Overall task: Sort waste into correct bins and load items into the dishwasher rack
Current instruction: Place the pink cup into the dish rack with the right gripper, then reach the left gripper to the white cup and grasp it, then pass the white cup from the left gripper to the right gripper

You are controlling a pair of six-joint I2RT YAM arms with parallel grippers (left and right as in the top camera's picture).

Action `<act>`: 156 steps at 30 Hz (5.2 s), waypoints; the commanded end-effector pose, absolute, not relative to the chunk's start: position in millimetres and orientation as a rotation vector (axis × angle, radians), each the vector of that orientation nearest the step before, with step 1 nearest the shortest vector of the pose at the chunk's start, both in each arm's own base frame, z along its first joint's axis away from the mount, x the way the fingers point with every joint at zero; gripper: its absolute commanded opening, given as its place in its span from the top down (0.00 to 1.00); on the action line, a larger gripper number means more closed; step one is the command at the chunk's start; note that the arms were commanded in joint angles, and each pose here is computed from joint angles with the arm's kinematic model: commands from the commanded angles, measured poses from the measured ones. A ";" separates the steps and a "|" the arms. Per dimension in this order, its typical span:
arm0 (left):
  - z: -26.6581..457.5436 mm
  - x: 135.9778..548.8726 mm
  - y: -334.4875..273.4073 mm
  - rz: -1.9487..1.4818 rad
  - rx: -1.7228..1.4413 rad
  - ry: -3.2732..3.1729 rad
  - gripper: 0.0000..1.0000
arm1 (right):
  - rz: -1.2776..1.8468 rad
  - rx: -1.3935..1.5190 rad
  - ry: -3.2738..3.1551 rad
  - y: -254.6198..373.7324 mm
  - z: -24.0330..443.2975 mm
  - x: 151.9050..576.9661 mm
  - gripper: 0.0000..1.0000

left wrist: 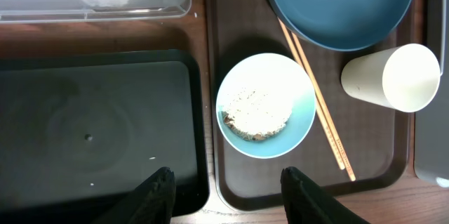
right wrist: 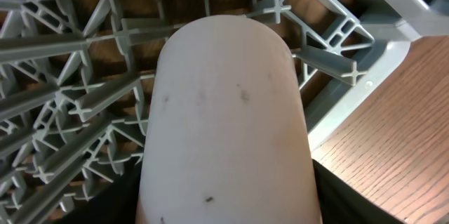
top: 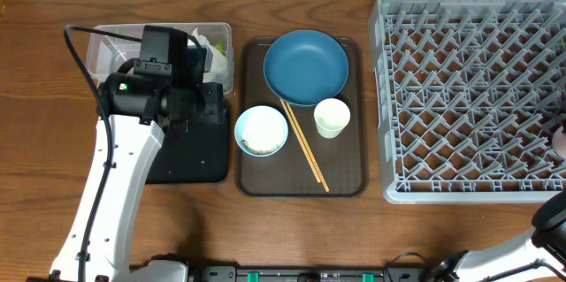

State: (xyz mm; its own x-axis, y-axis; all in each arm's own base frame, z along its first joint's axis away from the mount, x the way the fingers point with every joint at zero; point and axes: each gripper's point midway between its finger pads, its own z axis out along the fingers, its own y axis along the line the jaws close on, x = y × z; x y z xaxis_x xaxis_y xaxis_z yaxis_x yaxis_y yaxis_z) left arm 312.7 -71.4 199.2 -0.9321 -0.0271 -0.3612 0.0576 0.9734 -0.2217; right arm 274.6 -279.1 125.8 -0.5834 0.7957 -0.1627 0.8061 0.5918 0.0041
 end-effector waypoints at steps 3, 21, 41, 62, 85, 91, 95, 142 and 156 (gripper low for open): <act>198.4 311.8 -69.3 -0.317 0.009 2.755 0.48 | -0.059 1.363 2.644 -279.9 126.5 281.0 0.27; 199.5 314.2 -70.0 -0.320 0.010 2.744 0.39 | 0.288 1.149 2.575 -240.5 153.7 316.3 0.18; 164.2 355.7 -190.3 -0.498 0.326 2.655 0.38 | 0.367 0.313 2.599 -58.4 249.4 362.0 0.17; 44.6 333.1 -271.1 -0.481 0.602 2.841 0.66 | 0.282 0.229 2.650 -40.1 243.6 362.1 0.12; 161.6 345.5 -189.8 -0.534 0.235 2.715 0.94 | 0.198 0.266 2.755 -49.5 213.9 345.1 0.05; 202.7 340.7 -213.8 -1.178 0.193 2.613 0.94 | 0.717 -0.085 2.672 23.5 204.2 341.6 0.09; 227.8 336.4 -228.8 -1.463 0.287 2.488 0.94 | 0.975 -0.321 2.568 68.2 197.3 328.9 0.08; 249.5 302.7 -262.8 -1.791 0.499 2.370 0.94 | 1.600 -1.058 1.516 204.3 274.5 288.0 0.23; 255.2 299.7 -277.1 -1.807 0.540 2.345 0.94 | 1.602 -1.086 1.506 211.2 274.1 284.4 0.34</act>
